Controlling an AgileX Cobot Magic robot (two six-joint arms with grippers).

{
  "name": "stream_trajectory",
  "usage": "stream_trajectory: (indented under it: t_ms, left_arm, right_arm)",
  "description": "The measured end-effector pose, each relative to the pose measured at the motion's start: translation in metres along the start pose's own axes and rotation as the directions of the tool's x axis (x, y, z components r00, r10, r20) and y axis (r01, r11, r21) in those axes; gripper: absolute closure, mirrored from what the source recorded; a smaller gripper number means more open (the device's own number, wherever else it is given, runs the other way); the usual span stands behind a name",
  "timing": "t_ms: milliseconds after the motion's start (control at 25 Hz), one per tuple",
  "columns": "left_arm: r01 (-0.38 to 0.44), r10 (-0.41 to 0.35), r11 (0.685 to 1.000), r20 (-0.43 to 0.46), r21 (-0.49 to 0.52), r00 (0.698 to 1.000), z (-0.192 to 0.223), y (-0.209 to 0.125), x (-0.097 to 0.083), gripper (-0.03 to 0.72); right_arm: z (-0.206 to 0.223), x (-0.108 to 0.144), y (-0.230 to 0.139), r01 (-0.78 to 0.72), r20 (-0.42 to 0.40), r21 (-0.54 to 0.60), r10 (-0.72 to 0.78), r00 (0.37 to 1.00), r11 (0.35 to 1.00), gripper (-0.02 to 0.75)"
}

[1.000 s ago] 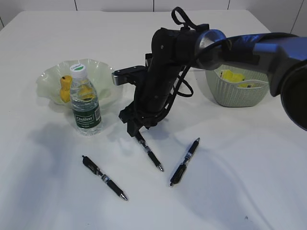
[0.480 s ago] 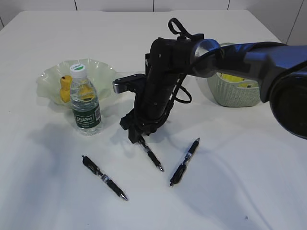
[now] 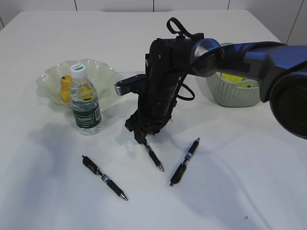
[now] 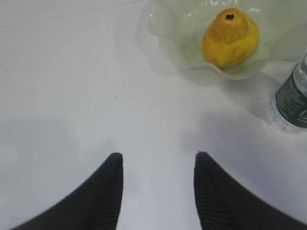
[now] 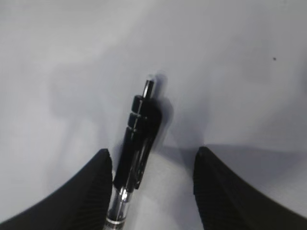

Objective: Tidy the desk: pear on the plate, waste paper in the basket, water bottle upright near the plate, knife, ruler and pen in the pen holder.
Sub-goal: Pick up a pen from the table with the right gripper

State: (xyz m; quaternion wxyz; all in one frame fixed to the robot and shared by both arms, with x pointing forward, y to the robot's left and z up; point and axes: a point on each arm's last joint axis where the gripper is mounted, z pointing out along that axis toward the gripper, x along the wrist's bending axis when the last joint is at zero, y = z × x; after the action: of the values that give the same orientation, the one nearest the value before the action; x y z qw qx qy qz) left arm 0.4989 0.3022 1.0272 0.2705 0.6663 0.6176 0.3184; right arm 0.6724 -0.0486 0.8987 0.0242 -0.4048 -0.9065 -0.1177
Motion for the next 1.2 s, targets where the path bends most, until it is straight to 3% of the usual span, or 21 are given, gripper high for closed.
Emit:
stream_trajectory:
  t_ms: [280, 640, 1040, 1200]
  left_arm:
    - [-0.008, 0.008, 1.000, -0.002, 0.000, 1.000, 0.0000, 0.0000, 0.0002, 0.347]
    - [-0.012, 0.012, 1.000, -0.003, 0.000, 1.000, 0.0000, 0.0000, 0.0003, 0.347]
    - [-0.015, 0.015, 1.000, -0.004, 0.000, 1.000, 0.0000, 0.0001, 0.0003, 0.348]
    - [-0.016, 0.016, 1.000, -0.004, 0.000, 1.000, 0.0000, 0.0001, 0.0004, 0.348]
  right_arm:
    - [-0.0005, -0.0023, -0.0007, 0.012, 0.038, 0.014, -0.013, 0.999, 1.000, 0.328]
    - [-0.0009, -0.0032, -0.0013, -0.086, 0.050, 0.018, 0.085, 0.995, 0.996, 0.335]
    - [-0.0009, -0.0034, -0.0026, -0.104, 0.054, 0.031, 0.102, 0.993, 0.994, 0.455]
    - [-0.0009, -0.0033, -0.0028, -0.106, 0.054, 0.033, 0.104, 0.993, 0.994, 0.536]
